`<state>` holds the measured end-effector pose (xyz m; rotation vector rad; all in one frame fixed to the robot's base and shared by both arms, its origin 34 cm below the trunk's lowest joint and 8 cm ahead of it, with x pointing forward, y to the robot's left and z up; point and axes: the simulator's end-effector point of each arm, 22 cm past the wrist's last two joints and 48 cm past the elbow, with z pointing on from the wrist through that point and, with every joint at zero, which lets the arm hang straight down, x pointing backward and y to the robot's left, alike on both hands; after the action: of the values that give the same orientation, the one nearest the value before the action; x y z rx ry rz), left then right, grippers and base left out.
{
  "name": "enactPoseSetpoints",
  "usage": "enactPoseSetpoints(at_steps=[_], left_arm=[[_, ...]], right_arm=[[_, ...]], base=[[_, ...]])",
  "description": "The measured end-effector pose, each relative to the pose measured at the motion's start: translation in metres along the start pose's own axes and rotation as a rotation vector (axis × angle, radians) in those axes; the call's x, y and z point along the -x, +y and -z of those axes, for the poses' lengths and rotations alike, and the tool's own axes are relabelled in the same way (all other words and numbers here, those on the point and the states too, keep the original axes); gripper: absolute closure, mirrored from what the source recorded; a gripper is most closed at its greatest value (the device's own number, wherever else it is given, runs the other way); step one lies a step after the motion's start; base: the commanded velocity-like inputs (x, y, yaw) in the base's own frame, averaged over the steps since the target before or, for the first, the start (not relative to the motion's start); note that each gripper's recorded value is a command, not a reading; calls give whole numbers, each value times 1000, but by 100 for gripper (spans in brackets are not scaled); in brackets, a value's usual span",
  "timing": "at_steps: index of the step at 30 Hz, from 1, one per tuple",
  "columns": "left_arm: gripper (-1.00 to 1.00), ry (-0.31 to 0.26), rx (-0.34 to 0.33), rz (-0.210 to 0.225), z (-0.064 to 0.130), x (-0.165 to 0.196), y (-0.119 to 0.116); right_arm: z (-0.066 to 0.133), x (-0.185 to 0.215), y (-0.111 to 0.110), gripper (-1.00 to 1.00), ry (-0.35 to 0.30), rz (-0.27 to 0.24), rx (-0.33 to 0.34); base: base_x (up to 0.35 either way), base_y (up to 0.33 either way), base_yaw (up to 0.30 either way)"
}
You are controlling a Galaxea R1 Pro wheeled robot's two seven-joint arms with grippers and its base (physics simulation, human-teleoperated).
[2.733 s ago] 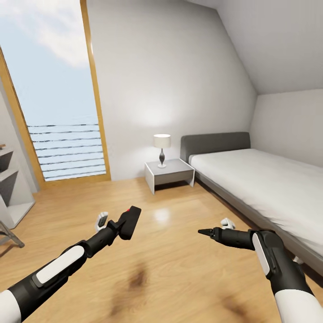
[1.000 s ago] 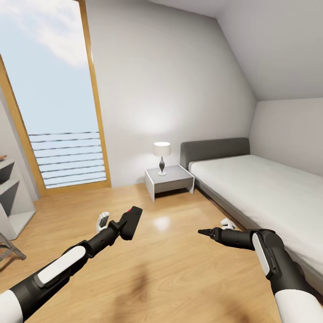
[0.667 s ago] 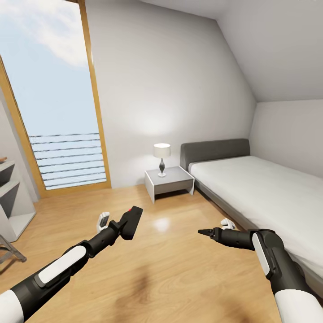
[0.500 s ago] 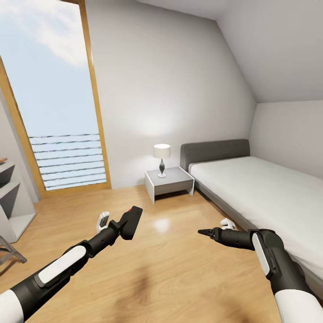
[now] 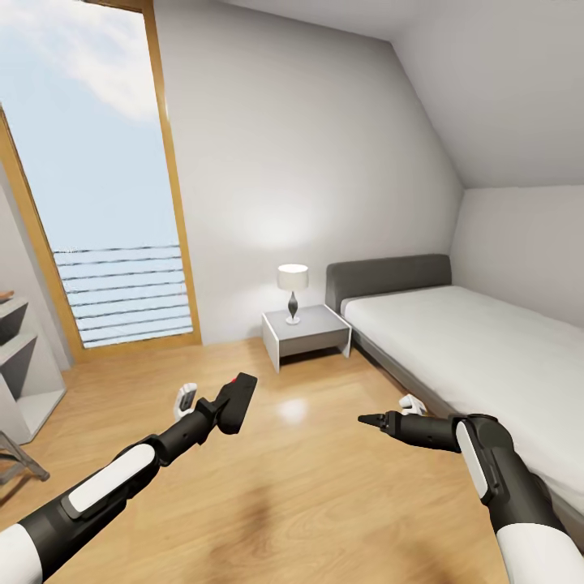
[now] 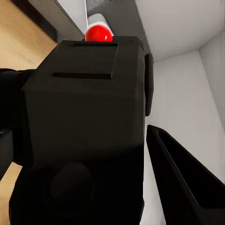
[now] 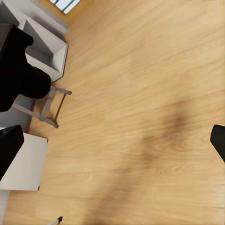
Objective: Attach the digital camera to the camera tripod in the bedroom.
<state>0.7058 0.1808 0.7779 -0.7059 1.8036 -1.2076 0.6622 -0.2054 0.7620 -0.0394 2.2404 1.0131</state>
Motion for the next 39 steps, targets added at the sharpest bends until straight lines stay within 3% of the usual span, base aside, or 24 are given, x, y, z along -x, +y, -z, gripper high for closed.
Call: enactPoseSetpoints(at_steps=[39], left_arm=[[100, 3, -2, 6, 6, 28, -70]], right_arm=[[31, 51, 45, -100, 1, 0, -4]], base=[[0, 0, 0]])
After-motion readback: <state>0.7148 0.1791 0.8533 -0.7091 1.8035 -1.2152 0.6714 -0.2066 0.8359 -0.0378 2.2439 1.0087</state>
